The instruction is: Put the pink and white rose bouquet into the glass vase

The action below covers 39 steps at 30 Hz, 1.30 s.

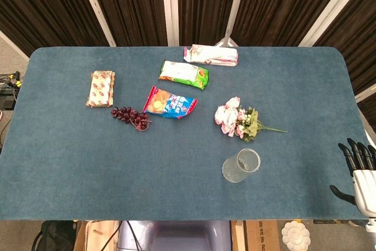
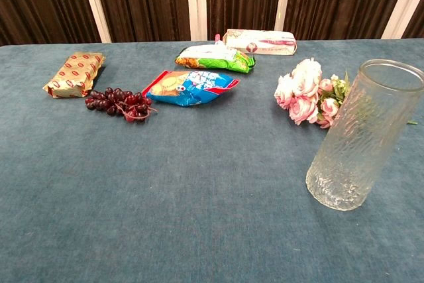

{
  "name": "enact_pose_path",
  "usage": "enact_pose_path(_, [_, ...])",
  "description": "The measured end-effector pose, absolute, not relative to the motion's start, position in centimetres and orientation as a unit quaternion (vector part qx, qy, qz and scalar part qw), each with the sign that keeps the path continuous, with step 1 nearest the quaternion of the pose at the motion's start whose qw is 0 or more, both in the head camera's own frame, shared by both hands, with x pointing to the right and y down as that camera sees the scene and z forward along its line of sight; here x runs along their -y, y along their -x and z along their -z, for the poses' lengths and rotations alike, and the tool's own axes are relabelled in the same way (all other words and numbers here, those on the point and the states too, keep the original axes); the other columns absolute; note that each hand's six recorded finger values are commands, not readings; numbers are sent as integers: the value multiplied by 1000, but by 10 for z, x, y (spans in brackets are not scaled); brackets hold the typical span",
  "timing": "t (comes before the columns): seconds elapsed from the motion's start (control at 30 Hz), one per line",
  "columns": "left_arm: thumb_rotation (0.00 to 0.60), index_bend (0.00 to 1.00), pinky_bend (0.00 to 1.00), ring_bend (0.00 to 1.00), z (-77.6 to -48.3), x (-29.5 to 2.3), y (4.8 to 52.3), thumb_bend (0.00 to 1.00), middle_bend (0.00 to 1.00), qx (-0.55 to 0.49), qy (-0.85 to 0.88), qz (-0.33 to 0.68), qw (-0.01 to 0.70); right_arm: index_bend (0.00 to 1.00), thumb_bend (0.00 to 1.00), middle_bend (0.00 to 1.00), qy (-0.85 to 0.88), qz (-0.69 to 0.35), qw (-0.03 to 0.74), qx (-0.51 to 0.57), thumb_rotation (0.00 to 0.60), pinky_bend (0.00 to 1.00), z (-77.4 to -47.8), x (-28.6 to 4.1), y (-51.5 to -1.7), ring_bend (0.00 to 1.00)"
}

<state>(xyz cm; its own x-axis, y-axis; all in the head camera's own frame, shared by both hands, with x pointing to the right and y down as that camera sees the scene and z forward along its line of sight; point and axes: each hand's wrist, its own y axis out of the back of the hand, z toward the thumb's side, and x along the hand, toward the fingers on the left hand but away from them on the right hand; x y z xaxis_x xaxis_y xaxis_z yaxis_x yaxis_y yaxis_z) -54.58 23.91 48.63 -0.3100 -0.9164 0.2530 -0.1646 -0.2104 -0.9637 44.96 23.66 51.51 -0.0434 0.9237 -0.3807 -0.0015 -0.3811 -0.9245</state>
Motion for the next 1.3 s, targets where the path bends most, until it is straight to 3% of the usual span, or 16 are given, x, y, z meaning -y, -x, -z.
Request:
enact_pose_path(0.83, [600, 97, 0, 0, -482, -242, 546, 188, 0, -548, 492, 598, 317, 113, 126, 53, 582, -598, 380, 399, 600, 0, -516, -237, -448, 32])
enact_pose_path(1.3, [600, 96, 0, 0, -479, -247, 540, 188, 0, -546, 493, 595, 323, 113, 111, 53, 651, -565, 331, 383, 600, 0, -534, -223, -431, 32])
